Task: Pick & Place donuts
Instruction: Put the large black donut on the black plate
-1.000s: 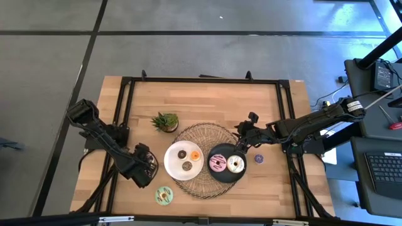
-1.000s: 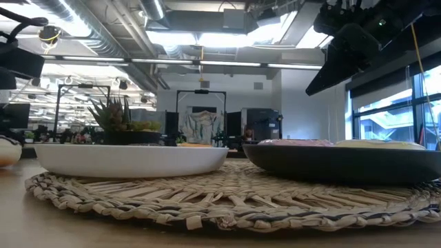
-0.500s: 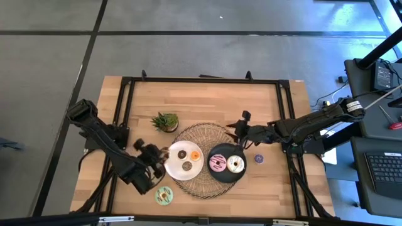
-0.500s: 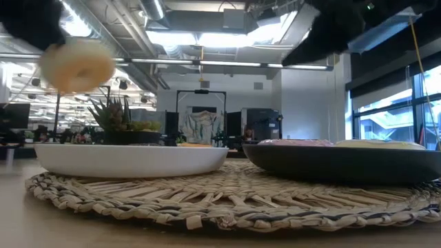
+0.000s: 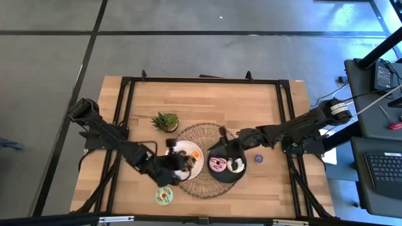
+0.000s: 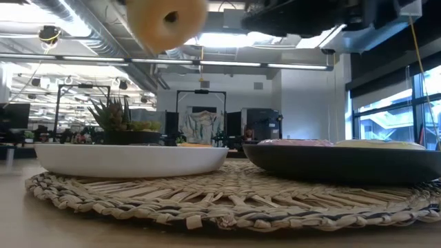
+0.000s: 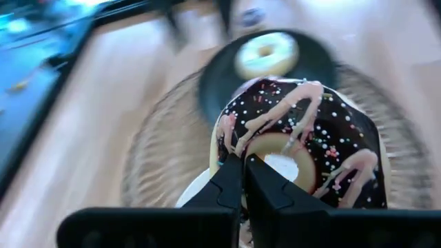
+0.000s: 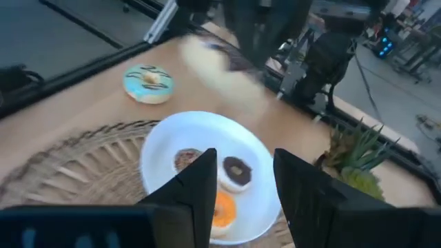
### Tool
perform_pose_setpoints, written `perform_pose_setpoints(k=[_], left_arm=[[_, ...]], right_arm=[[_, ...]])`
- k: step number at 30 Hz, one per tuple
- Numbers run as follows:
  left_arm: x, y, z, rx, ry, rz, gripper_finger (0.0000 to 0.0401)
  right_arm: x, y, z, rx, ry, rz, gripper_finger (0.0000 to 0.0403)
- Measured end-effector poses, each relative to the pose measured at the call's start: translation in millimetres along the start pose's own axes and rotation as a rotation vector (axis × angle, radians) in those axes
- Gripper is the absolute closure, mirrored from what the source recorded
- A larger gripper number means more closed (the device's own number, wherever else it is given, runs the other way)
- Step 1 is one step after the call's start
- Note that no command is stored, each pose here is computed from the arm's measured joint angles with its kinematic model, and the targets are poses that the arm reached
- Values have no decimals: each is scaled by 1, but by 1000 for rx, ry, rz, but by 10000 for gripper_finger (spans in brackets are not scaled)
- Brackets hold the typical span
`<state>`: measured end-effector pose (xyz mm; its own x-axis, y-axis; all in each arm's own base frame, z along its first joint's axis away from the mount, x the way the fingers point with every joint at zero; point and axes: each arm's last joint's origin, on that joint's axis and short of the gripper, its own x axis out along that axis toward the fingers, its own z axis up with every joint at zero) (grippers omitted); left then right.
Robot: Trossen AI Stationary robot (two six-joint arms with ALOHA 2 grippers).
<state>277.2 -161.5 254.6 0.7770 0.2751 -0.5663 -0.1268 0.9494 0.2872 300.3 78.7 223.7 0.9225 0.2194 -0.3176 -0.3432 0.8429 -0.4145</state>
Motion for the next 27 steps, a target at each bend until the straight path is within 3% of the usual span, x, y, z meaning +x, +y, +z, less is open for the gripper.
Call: perform_pose_setpoints(k=[4, 9, 13, 27], left_arm=[[12, 9, 9, 38, -3, -134, 399], [24, 23, 8, 33, 47, -175, 399], [29, 26, 10, 57, 43, -200, 399], [29, 24, 9, 79, 44, -225, 399]], right_arm=[[16, -1, 12, -105, 14, 60, 257], [33, -3, 28, -135, -12, 211, 257], [46, -5, 36, -161, -27, 262, 257], [70, -2, 31, -173, 11, 290, 273]])
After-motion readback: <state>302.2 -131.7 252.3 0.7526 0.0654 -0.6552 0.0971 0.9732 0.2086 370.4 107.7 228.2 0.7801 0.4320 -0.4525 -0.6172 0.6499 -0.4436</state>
